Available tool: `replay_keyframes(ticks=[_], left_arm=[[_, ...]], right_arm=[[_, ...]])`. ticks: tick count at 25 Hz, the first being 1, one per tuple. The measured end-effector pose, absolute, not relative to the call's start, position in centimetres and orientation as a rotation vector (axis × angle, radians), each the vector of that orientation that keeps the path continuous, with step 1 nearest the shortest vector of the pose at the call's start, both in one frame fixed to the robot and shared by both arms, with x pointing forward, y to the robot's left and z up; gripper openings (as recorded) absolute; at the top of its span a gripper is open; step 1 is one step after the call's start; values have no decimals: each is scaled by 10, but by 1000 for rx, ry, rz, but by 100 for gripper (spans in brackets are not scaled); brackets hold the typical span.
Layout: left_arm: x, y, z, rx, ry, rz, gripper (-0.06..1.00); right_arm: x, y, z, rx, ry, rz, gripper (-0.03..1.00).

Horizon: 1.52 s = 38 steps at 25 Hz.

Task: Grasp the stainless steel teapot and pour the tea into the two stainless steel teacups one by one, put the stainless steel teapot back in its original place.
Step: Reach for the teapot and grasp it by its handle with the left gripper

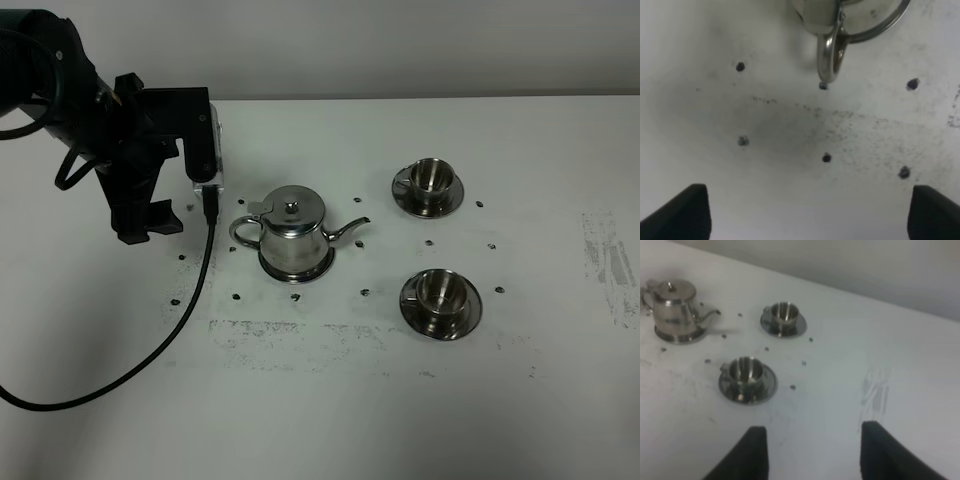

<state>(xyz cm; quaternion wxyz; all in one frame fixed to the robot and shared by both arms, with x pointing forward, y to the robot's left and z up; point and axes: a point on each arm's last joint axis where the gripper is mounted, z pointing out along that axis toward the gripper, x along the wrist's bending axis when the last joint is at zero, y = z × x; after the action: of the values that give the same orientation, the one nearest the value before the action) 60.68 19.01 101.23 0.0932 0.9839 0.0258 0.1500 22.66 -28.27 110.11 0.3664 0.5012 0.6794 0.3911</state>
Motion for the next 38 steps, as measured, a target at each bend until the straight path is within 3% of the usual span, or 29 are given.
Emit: replay_keyframes(ticks=[9,38], left_arm=[[611,189,1014,2911,-46,526,76],[613,179,1016,2876,-91,611,76]], right_arm=[[226,-284,1057,1370,1753,988,41],[225,-286,1055,1309,1842,1054,41]])
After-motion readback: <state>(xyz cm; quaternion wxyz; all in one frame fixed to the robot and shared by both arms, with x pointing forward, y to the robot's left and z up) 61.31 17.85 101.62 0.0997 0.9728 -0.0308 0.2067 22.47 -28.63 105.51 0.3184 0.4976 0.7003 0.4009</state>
